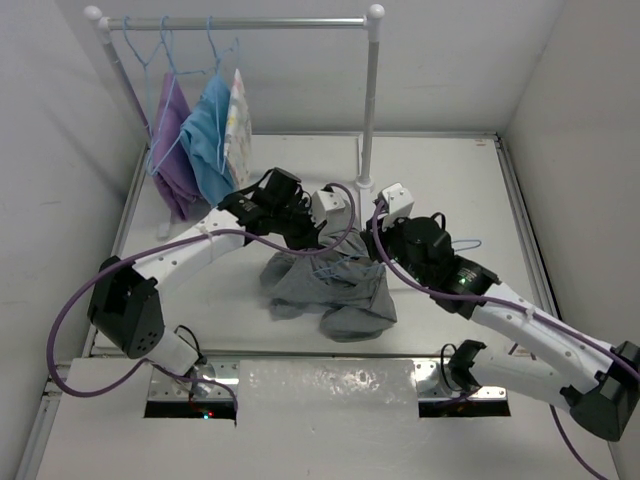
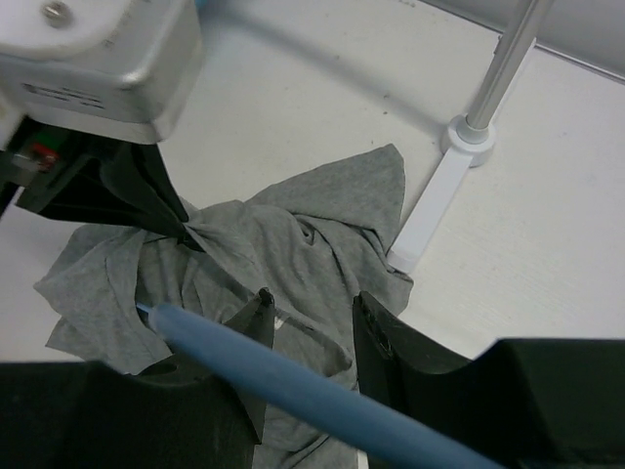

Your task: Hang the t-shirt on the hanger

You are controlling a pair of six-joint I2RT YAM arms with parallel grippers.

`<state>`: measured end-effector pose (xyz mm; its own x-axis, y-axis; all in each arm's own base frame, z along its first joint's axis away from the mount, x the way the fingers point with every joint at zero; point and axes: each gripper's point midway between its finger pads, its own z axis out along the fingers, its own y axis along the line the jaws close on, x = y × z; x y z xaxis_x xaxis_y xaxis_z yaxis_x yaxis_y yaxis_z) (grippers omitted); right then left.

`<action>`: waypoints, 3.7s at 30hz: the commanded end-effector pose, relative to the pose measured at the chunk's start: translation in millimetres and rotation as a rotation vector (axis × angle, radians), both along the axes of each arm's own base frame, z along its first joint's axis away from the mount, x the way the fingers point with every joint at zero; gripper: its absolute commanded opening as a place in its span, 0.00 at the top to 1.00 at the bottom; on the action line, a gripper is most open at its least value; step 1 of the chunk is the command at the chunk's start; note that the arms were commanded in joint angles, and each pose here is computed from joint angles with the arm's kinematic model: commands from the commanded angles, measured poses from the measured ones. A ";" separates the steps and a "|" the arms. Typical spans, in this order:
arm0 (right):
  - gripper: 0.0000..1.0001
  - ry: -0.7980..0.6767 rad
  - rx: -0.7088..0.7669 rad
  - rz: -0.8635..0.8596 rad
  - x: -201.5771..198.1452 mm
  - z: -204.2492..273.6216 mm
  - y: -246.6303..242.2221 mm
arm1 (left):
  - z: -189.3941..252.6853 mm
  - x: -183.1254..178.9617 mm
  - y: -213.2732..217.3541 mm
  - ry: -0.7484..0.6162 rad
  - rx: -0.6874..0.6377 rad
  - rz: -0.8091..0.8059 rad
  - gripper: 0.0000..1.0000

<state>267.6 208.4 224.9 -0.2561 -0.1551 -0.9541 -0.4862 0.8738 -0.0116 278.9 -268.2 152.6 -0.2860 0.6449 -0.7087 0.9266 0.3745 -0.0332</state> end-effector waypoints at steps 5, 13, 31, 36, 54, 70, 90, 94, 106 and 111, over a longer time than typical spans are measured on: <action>1.00 -0.055 0.056 0.019 9.5 25.2 13.8 | 36.9 -13.9 -7.2 -0.085 -0.077 -0.118 1.00; 1.00 -0.042 0.099 0.164 0.2 17.1 41.5 | 73.4 -20.6 -28.6 -0.178 -0.208 -0.267 1.00; 1.00 -0.210 0.386 0.208 -21.0 7.0 39.0 | 133.4 -53.6 -70.0 -0.137 -0.459 -0.436 1.00; 1.00 -0.213 0.416 0.139 -18.0 -16.8 26.7 | 78.3 -45.4 -69.5 -0.017 -0.370 -0.374 0.98; 1.00 -0.129 0.414 0.152 -20.0 -62.4 33.9 | 83.8 21.1 6.4 -0.170 -0.208 -0.050 0.36; 1.00 -0.105 0.365 0.108 -10.8 -63.3 32.1 | -19.5 -72.3 17.8 -0.255 -0.062 -0.494 0.09; 1.00 -0.097 0.366 0.130 -13.8 -63.2 34.9 | -65.1 -36.7 -18.7 -0.248 -0.107 -0.346 0.53; 1.00 -0.100 0.371 0.132 -15.0 -62.2 34.1 | -62.3 -30.8 -26.0 -0.230 -0.142 -0.301 0.78; 1.00 -0.128 0.409 0.140 -16.9 -47.8 33.8 | -42.5 -40.5 -50.5 -0.118 -0.241 -0.363 0.66; 1.00 -0.131 0.423 0.155 -16.9 -41.8 38.1 | -56.7 -35.1 -47.4 -0.100 -0.187 -0.351 0.81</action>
